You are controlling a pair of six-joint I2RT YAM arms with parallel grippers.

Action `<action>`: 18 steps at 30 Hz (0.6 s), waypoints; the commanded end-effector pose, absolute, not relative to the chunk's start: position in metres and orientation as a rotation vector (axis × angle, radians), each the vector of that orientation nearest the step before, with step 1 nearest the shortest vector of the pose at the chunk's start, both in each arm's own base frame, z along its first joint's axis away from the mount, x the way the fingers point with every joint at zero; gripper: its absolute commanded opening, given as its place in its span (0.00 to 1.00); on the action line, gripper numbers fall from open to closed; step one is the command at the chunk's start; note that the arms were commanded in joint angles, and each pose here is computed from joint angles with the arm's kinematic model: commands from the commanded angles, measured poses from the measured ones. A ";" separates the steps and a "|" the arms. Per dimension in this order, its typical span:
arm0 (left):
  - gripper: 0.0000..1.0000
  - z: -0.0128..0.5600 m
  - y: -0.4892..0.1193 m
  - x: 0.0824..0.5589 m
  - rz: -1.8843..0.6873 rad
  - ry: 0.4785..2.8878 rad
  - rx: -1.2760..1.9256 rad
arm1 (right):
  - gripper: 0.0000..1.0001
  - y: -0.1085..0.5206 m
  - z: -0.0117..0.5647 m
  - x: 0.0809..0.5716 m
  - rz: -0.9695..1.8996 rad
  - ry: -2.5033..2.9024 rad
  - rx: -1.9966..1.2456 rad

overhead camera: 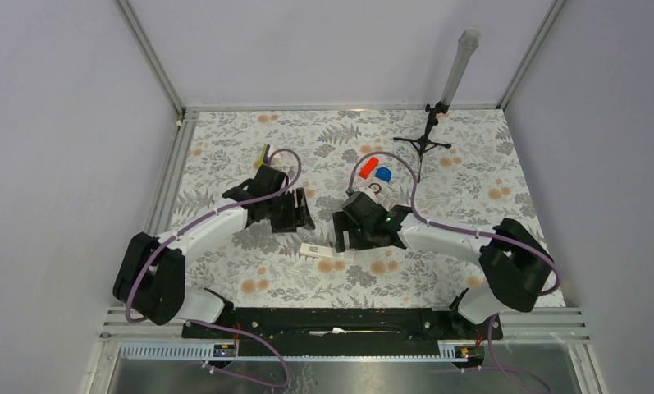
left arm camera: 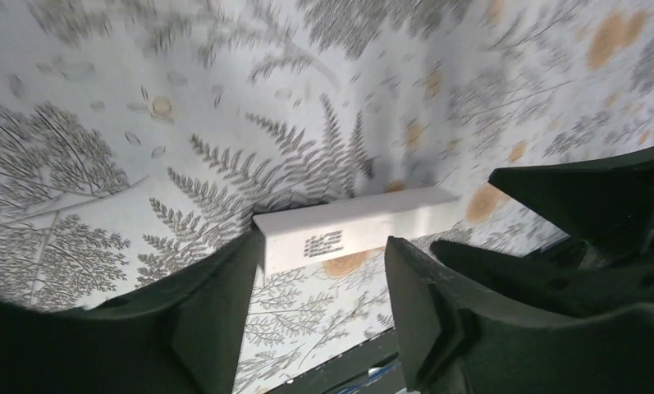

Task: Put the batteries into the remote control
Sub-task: Load the battery cover into the remote control, then adjust the remote control at the center of the board.

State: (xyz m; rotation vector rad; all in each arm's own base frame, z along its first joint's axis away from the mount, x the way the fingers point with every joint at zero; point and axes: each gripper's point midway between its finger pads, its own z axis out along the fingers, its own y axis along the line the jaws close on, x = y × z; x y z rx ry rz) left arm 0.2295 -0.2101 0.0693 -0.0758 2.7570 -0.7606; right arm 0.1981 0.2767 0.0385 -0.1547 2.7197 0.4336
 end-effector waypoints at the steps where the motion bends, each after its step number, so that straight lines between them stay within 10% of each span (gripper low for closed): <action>1: 0.66 0.123 -0.199 0.266 -0.627 2.579 -0.044 | 0.94 0.296 0.098 0.230 0.504 2.404 -0.483; 7: 0.98 0.169 -0.151 0.287 -0.387 2.443 -0.178 | 1.00 0.328 0.088 0.208 0.661 2.346 -0.938; 18: 0.99 0.249 -0.058 0.294 -0.245 2.153 -0.485 | 0.95 0.335 0.041 0.203 0.469 2.316 -1.365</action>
